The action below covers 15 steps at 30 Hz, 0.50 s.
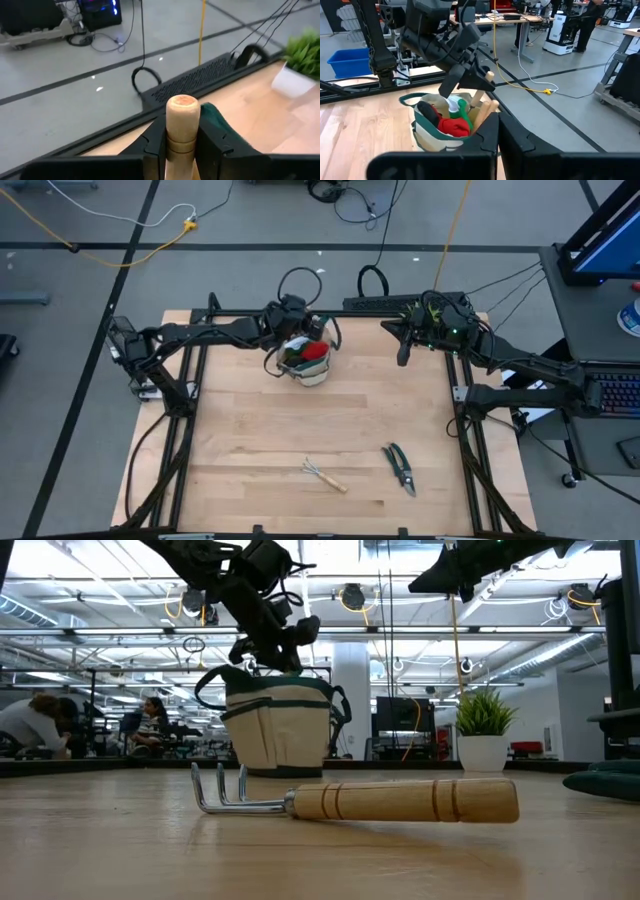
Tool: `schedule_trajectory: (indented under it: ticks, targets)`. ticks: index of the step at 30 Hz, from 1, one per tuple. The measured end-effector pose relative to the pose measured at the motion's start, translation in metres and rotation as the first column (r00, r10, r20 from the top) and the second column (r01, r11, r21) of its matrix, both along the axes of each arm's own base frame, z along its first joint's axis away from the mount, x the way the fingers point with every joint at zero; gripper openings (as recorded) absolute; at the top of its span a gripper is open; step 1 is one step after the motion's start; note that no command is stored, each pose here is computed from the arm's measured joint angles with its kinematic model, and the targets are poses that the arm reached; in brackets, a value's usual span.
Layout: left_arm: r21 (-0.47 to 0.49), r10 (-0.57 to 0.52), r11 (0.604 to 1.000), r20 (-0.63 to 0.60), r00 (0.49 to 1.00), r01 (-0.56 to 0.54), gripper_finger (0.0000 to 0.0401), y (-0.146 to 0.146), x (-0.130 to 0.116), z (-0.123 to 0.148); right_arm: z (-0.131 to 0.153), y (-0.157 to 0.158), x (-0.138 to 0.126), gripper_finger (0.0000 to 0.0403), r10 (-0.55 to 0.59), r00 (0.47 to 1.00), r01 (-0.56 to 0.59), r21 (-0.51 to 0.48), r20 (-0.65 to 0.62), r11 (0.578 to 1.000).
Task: Pick & Place Garden tools in Gardening bag
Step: Put the top hand rake into the gardening bag
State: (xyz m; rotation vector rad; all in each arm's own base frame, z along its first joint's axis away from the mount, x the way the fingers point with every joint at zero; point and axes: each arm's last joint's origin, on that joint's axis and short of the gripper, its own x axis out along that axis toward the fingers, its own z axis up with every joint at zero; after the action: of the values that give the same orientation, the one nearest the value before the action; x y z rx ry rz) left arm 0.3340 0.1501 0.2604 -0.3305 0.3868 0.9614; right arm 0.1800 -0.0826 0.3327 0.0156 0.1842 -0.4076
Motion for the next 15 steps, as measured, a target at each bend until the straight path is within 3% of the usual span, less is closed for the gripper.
schedule_trajectory:
  ticks: [15]
  targets:
    - [0.013, -0.023, 1.0, -0.049, 0.999, 0.023, 0.0069, -0.0003, -0.0009, -0.0016, 0.0003, -0.0001, 0.0001, 0.0, 0.0, 1.0, 0.0, -0.001, 0.003, 1.0]
